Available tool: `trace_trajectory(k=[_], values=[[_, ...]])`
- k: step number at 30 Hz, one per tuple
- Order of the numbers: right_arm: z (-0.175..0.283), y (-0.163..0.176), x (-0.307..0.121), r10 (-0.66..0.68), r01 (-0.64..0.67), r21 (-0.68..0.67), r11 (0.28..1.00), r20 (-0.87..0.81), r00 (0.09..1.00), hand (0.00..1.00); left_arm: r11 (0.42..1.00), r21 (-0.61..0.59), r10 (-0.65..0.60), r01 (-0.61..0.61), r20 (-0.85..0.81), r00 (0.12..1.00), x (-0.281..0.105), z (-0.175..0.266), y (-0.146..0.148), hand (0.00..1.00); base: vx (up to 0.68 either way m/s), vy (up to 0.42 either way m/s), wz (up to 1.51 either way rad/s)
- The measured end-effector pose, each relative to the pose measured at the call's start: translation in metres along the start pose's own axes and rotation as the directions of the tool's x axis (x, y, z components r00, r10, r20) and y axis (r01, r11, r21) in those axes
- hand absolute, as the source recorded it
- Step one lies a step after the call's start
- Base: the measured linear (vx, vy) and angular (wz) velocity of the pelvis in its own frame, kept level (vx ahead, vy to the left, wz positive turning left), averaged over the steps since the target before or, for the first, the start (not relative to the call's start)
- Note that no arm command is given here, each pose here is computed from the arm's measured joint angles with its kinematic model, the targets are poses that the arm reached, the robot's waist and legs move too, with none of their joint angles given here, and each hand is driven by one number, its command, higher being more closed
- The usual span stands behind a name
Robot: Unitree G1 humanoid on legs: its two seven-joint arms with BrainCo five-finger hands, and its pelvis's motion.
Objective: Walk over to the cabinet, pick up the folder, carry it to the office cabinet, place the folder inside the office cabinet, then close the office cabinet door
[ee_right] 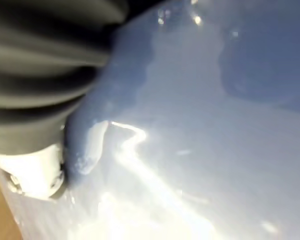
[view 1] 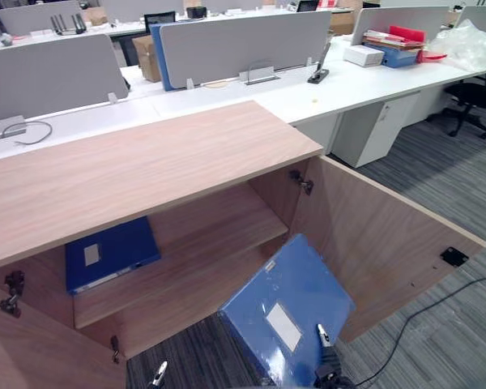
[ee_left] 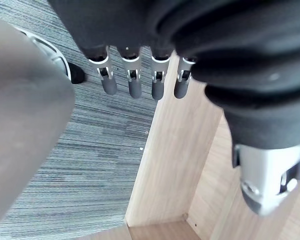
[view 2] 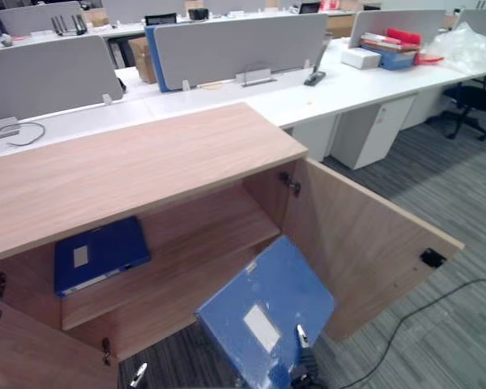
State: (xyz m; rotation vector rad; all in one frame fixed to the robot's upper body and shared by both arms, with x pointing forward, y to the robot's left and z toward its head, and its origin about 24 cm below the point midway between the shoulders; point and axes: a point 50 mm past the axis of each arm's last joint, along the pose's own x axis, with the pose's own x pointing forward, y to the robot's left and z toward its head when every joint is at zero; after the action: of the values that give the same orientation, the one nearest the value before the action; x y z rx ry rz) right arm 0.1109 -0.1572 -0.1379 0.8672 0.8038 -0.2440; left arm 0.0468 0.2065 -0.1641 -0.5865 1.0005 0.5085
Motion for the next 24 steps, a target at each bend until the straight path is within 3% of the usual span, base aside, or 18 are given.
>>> trace_trajectory(k=[7,15,20,24], values=[[0.028,0.043,0.041,0.015,-0.018,-0.128,0.992,-0.024,1.0,1.0,0.999,0.048,-0.019,0.019,0.0,1.0,0.004,0.002,-0.013,0.0,0.03,-0.018,0.25],[0.11,0.152,0.069,0.21,-0.185,-0.144,0.972,0.177,0.962,1.0,0.991,0.117,-0.083,0.072,0.092,0.992,0.011,0.029,-0.041,0.0,-0.02,0.023,0.57],[0.17,0.22,0.05,0.369,-0.354,-0.111,0.929,0.379,0.849,1.0,0.983,0.181,-0.064,0.038,0.139,0.988,0.014,0.048,-0.046,0.0,-0.12,0.1,0.39],[0.222,0.256,0.021,0.456,-0.439,-0.166,0.883,0.526,0.718,1.0,0.983,0.18,-0.055,0.028,0.145,0.988,0.013,0.049,-0.044,0.0,-0.17,0.094,0.25]])
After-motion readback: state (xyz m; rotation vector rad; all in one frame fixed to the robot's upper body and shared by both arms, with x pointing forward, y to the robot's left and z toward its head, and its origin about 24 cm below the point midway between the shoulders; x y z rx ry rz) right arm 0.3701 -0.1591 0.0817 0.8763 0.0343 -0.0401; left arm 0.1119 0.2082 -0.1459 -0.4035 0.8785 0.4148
